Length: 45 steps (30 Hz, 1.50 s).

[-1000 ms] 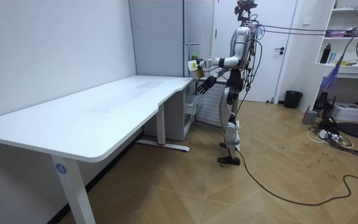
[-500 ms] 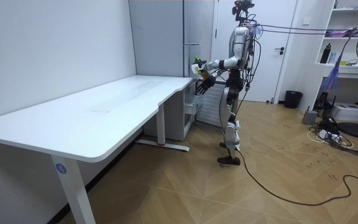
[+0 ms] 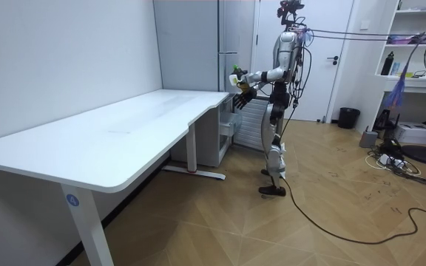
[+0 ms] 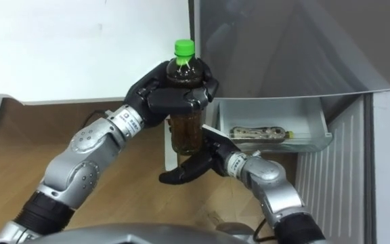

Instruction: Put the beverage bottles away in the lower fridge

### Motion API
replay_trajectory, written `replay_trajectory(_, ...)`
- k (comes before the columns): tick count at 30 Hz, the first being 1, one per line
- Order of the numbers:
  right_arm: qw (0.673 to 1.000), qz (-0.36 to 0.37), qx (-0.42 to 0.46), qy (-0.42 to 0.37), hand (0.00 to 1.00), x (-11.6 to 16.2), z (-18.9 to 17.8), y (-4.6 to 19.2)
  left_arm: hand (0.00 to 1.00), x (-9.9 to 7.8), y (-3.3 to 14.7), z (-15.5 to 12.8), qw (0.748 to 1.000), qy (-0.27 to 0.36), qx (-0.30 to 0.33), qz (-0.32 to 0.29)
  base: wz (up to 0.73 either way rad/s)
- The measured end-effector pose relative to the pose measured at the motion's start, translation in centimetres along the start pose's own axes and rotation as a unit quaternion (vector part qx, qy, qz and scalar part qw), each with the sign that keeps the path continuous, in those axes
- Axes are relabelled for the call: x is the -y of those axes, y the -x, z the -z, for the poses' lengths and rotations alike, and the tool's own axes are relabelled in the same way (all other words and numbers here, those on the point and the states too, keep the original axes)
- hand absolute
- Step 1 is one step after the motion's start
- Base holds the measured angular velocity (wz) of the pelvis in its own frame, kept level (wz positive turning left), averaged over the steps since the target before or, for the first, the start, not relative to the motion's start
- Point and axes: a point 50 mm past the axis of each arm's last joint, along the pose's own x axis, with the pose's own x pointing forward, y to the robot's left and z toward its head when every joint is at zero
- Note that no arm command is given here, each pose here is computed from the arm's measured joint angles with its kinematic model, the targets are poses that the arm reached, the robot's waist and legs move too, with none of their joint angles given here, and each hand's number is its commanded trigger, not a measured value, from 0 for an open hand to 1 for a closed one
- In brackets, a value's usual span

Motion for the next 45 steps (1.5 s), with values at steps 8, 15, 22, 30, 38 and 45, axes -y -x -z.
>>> replay_trajectory(8,1.0,-0.007,-0.001,-0.008,0.0,-0.1,0.2,0.1,1.0,0.1,0.1,0.2,1.0,0.002,-0.002,0.0,0.0)
replay_trajectory(15,1.0,-0.011,-0.003,-0.008,0.0,-0.2,0.2,0.1,1.0,0.0,0.5,0.5,1.0,0.006,0.002,-0.006,0.0)
replay_trajectory(22,1.0,-0.022,-0.001,-0.011,0.0,-0.2,0.2,0.1,1.0,0.1,0.7,0.6,1.0,0.007,0.008,0.001,0.0)
replay_trajectory(30,0.999,-0.028,0.008,-0.027,0.0,-0.3,0.2,0.2,1.0,-0.6,1.0,1.2,1.0,0.009,0.006,-0.001,-0.03)
replay_trajectory(38,0.993,-0.05,0.078,-0.067,0.0,-0.7,-1.9,0.2,1.0,-1.2,2.3,2.7,1.0,0.017,-0.023,-0.008,0.0)
replay_trajectory(45,0.993,-0.05,0.08,-0.074,0.0,-0.7,-1.7,0.3,1.0,-1.2,2.3,2.7,1.0,0.015,-0.024,-0.005,0.01)
